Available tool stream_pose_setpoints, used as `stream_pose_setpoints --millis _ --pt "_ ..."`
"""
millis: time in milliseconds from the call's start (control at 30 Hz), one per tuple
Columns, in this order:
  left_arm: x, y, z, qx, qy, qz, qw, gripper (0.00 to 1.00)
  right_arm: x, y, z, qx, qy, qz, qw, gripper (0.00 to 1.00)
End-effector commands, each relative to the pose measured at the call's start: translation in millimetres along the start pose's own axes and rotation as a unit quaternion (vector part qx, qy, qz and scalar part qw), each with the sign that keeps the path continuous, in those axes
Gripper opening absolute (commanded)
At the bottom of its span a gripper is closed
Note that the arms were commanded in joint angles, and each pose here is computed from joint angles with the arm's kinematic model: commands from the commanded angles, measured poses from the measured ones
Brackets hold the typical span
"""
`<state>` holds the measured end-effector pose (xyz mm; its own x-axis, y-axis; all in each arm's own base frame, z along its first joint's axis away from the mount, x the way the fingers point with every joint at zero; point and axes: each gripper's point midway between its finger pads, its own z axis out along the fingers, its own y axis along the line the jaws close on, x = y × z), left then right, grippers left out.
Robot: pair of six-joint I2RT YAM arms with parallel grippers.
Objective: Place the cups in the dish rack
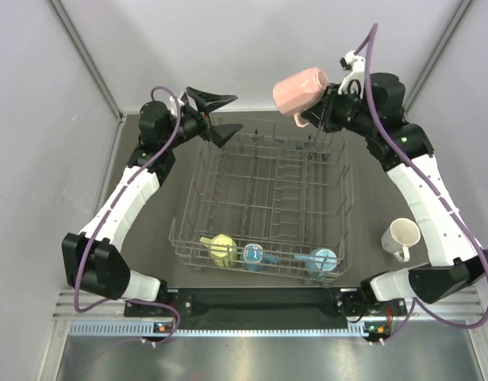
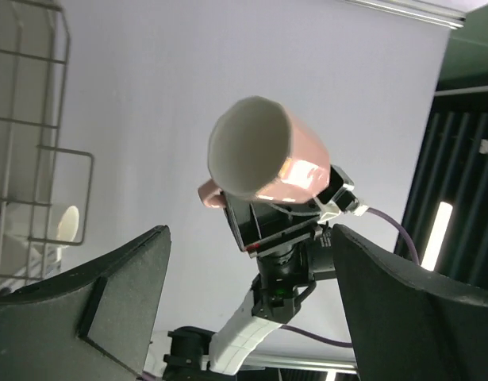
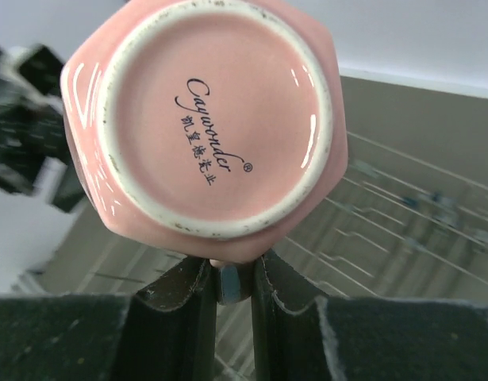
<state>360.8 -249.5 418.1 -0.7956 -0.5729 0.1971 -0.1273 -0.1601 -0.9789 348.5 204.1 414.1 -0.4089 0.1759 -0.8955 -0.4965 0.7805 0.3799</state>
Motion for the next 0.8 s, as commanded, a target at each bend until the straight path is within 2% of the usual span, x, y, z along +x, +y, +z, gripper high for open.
stream_pose_setpoints --millis 0,233,400,767 --pt "6.5 -3.2 -15.3 -0.039 0.016 0.061 0.997 0.86 -6.5 -33.0 2.4 0.075 -0.010 -0.064 0.995 0.00" --pt "-15.3 -8.4 -33.6 -0.076 0.000 0.107 0.991 0.84 38.8 -86.5 18.5 0.170 0.060 -0.089 0.980 0.00" --pt "-26.1 -1.4 -40.7 -0.084 0.004 0.095 0.992 0.83 74.9 -111.1 30.4 0.200 0.108 -0.087 0.970 0.00" --pt "-49.7 10.5 -41.4 -0.095 0.008 0.063 0.993 0.81 116.2 -141.5 53.4 0.236 0.155 -0.080 0.956 0.00"
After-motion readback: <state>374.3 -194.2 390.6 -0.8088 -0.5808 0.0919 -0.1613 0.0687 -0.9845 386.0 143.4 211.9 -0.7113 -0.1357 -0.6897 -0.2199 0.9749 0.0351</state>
